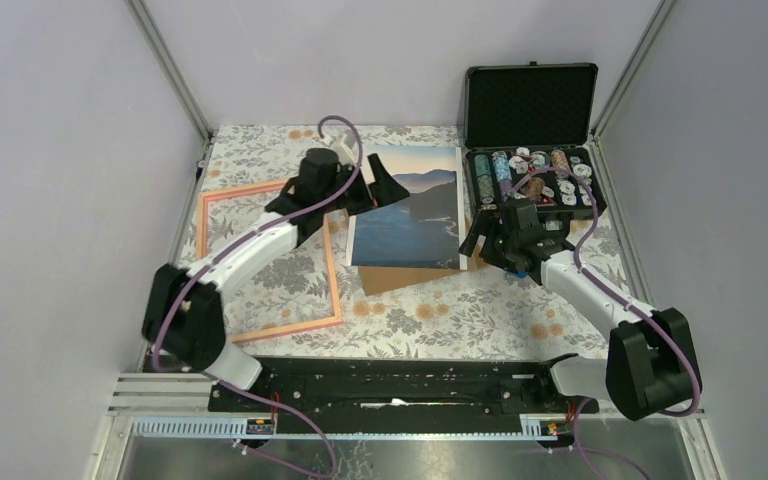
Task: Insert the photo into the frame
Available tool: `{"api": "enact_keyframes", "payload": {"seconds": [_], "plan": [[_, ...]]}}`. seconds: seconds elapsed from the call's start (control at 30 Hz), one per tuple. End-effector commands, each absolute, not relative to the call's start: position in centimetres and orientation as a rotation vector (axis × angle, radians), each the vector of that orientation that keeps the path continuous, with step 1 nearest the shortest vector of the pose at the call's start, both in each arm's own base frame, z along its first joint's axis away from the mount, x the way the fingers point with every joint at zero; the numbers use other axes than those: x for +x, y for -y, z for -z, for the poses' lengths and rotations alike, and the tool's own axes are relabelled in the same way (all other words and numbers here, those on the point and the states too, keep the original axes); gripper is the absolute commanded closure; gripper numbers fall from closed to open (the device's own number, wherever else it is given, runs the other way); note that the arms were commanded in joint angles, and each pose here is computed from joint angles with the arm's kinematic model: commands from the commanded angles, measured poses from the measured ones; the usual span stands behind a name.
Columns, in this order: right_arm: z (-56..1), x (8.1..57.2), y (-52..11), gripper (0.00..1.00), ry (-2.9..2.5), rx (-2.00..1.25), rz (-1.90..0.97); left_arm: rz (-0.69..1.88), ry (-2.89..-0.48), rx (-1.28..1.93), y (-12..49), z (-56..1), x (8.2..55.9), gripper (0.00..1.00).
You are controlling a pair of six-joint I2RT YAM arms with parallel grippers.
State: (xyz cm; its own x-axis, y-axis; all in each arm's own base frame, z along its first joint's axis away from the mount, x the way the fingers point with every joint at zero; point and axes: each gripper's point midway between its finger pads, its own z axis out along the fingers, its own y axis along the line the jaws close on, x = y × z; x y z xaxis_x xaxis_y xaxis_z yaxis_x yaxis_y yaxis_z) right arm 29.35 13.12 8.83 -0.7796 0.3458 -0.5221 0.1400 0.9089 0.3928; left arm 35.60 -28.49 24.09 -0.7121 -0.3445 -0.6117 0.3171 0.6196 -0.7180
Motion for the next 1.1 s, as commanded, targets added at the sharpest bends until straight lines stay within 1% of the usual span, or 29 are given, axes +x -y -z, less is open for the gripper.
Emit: {"api": "enact_keyframes", "payload": {"seconds": [0.0,0.07,0.17,0.27,0.47,0.7,0.97,1.07], "plan": [[-8.7,30.4,-14.2,0.07,-2.419,0.416,-0.559,1.23,-2.238,-0.044,30.7,-21.3,35.6,0.01],[-8.2,30.1,-14.4,0.08,-2.427,0.42,-0.632,1.24,-2.314,-0.11,30.9,-18.8,35.8,0.01],[-7.2,29.5,-14.1,0.08,-2.434,0.448,-0.736,1.223,-2.41,-0.297,29.7,-14.8,35.6,0.01],[-6.3,28.9,-13.0,0.08,-2.438,0.459,-0.739,1.286,-2.409,-0.428,29.0,-12.7,35.4,0.01],[-5.2,28.6,-12.5,0.11,-2.47,0.432,-0.75,1.324,-2.517,-0.623,28.5,-7.7,34.2,0.01],[-3.9,28.4,-12.8,0.12,-2.527,0.383,-0.785,1.295,-2.558,-0.734,27.7,-5.0,33.9,0.01],[-3.1,29.4,-13.7,0.13,-2.522,0.326,-0.846,1.262,-2.587,-0.772,27.3,-3.6,33.7,0.01],[-2.5,29.5,-12.1,0.12,-2.53,0.347,-0.711,1.255,-2.594,-0.768,27.4,-3.4,33.7,0.01]]}}
